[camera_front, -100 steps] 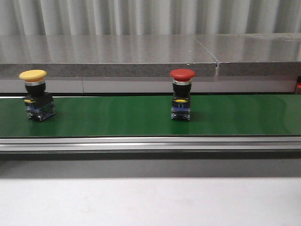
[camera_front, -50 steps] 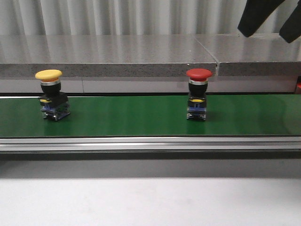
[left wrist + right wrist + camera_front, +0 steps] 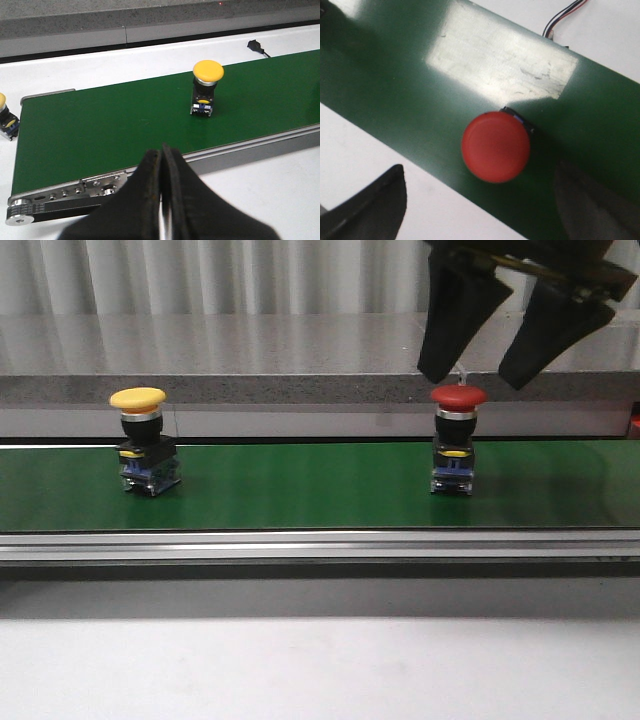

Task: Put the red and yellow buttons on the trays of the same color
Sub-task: 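Lower the right gripper onto the red button arriving on the belt, then close the right gripper on the red button and lift it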

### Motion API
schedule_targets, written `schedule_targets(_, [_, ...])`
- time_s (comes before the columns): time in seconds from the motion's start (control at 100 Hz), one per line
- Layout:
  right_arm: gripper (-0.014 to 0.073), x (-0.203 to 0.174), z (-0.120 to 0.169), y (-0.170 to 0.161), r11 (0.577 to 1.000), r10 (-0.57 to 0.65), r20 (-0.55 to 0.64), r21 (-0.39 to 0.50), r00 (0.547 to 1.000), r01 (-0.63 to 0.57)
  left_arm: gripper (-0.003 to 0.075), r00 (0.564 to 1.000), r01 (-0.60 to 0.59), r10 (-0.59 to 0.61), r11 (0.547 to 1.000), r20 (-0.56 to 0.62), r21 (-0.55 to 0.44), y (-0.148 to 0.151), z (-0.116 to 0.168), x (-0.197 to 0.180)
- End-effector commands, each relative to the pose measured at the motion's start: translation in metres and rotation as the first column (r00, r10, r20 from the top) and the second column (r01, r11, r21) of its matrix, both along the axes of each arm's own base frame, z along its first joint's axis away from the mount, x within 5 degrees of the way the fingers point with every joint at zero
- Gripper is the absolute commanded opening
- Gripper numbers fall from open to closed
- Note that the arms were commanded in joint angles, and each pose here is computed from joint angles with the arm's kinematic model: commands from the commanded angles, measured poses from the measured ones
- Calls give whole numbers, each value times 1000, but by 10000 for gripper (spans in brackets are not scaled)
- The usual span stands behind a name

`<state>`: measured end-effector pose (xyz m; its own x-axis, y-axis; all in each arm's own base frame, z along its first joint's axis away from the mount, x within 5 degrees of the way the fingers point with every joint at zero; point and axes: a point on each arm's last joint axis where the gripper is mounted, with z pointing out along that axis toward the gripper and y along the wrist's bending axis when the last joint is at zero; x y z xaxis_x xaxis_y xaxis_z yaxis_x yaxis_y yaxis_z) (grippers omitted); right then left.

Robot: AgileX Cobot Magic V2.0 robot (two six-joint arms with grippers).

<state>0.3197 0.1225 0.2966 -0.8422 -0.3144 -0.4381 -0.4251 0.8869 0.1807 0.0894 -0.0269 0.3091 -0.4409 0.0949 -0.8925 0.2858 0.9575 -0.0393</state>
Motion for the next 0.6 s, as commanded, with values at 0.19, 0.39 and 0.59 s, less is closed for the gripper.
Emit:
schedule_targets(0.19, [528, 19, -1, -2, 999, -1, 118, -53, 993, 8, -20, 997, 2, 0, 999, 77, -35, -1, 14, 2])
schedule_targets(0.39, [314, 21, -2, -4, 996, 10, 128, -89, 992, 2, -20, 997, 2, 0, 999, 77, -35, -1, 14, 2])
schedule_targets(0.59, [91, 21, 1, -5, 996, 7, 142, -84, 990, 5, -20, 997, 2, 0, 999, 77, -35, -1, 14, 2])
